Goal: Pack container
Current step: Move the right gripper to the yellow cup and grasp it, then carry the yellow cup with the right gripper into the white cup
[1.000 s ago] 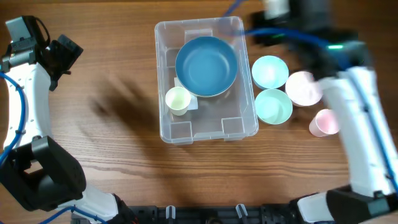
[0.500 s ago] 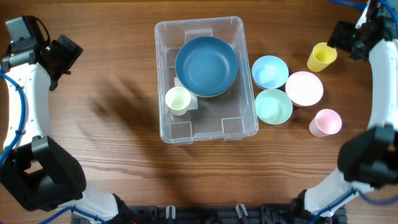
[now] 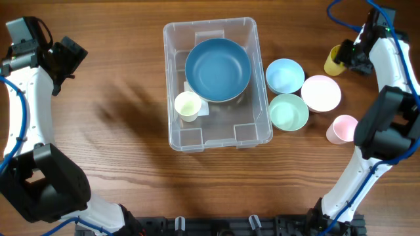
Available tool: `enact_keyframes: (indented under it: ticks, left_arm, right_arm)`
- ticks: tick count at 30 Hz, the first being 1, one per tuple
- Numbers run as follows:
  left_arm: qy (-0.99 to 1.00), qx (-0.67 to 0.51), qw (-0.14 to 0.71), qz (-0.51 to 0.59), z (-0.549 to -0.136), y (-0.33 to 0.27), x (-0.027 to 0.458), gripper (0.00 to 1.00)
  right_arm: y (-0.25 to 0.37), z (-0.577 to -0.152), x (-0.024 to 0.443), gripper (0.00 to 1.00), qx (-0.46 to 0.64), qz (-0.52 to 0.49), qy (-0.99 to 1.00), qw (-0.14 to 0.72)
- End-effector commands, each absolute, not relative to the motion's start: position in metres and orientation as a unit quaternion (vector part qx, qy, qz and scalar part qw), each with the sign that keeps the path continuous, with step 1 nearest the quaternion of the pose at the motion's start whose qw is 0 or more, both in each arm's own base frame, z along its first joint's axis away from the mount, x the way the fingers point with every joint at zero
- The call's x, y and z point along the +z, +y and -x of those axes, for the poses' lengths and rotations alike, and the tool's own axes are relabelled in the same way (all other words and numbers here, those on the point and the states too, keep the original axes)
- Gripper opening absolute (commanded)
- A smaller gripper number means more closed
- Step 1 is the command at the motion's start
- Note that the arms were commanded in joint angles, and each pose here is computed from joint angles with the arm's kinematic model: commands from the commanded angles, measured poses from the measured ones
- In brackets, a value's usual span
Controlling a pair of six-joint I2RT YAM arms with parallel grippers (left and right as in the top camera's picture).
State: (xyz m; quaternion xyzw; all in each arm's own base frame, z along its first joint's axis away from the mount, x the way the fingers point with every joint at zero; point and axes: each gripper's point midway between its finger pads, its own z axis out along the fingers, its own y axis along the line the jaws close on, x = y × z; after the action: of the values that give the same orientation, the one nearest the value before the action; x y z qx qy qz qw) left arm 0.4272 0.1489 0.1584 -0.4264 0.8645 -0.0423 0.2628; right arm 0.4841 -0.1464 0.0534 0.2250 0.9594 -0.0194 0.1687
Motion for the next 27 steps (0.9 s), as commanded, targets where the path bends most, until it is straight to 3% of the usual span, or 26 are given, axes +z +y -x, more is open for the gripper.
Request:
enact_keyframes:
  ticks: [1,5,10,16,19,23,27]
  left_arm:
    - [0.865,-0.042,0.264,0.425,-0.429,0.151,0.159,1.0]
    - [0.865,-0.042,0.264,0.425,-0.429,0.151,0.159,1.0]
    - [0.865,-0.042,0.264,0.425,-0.429,0.151,0.159,1.0]
    - [0.865,-0.042,0.264,0.425,-0.429,0.151,0.159,1.0]
    - [0.865,-0.042,0.264,0.425,-0.429,0.151,0.159,1.0]
    - [0.865,-0.042,0.264,0.425,-0.429,0.151,0.159,1.0]
    - [0.865,-0.042,0.264,0.425,-0.429,0.151,0.159,1.0]
  right_arm:
    - [-0.144,-0.49,0.059,0.04,-0.008,-0.229,0.956,0.18]
    - [-0.144,-0.492,0.08,0.04,-0.01,-0.227,0.953,0.198]
    - [-0.13,-0.492,0.145,0.04,0.004,-0.198,0.947,0.251]
    - [-0.046,-0.478,0.253,0.04,0.064,-0.066,0.934,0.346]
    - [0.006,-0.46,0.284,0.04,0.077,0.0,0.929,0.363]
    - [0.091,-0.435,0.289,0.04,0.11,0.108,0.926,0.345]
    - [0.168,-0.407,0.266,0.04,0.132,0.203,0.922,0.302]
